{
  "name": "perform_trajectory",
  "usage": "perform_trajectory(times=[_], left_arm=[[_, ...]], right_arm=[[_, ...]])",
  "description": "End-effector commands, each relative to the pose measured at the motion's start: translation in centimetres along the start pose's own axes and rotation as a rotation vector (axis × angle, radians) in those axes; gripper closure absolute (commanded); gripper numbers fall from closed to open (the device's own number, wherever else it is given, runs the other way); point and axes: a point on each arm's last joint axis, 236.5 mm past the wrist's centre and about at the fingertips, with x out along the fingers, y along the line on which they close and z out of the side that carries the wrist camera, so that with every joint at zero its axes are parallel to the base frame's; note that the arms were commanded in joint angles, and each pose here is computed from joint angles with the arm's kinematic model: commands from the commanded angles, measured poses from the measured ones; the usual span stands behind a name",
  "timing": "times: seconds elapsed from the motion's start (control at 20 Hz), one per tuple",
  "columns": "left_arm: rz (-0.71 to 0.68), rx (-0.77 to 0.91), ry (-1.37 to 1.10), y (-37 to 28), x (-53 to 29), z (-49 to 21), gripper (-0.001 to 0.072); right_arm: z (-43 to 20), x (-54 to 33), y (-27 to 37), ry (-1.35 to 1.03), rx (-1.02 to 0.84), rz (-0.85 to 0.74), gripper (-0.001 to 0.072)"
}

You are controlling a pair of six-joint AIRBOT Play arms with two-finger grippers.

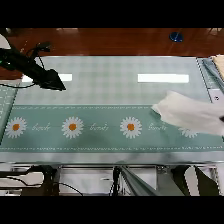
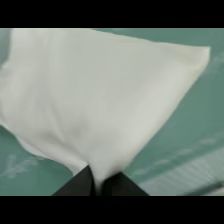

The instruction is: Fold the shirts.

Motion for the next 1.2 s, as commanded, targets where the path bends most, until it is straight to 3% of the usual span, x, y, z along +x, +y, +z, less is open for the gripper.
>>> perform_trajectory(times=[0.0,0.2,0.4,0.55,0.8,0.85,0.9,0.95,1.15], left_arm=[[-0.075,0.011,-0.027,-1.8,-0.1,0.6,0.0385],[-0.115,0.015,-0.042,-2.8,-0.2,1.0,0.0385],[-0.104,0.013,-0.086,-2.4,-0.3,2.0,0.0385],[-0.089,0.033,-0.137,-1.9,-0.3,3.2,0.0385],[-0.050,0.062,-0.233,-0.7,-0.8,5.3,0.0385],[-0.049,0.059,-0.235,-0.6,-0.9,5.3,0.0385],[-0.048,0.055,-0.237,-0.5,-1.0,5.3,0.0385],[-0.047,0.051,-0.240,-0.2,-1.2,5.3,0.0385],[-0.035,0.074,-0.248,0.3,-1.4,5.4,0.0385]], right_arm=[[-2.9,-3.2,-9.6,0.068,0.083,-0.414,0.0685],[-4.7,-5.7,-14.4,0.156,0.126,-0.655,0.0685],[-6.1,-7.7,-17.2,0.232,0.173,-0.798,0.0685],[-9.3,-7.8,-18.5,0.314,0.304,-0.812,0.0685],[-18.6,-2.4,-17.6,0.618,0.439,-0.673,0.0681],[-19.7,-2.1,-18.5,0.644,0.438,-0.706,0.0607],[-20.5,-1.8,-19.3,0.653,0.438,-0.739,0.0411],[-20.8,-1.5,-20.2,0.644,0.432,-0.763,0.0261],[-17.7,-4.1,-26.2,0.456,0.376,-1.032,0.0226]])
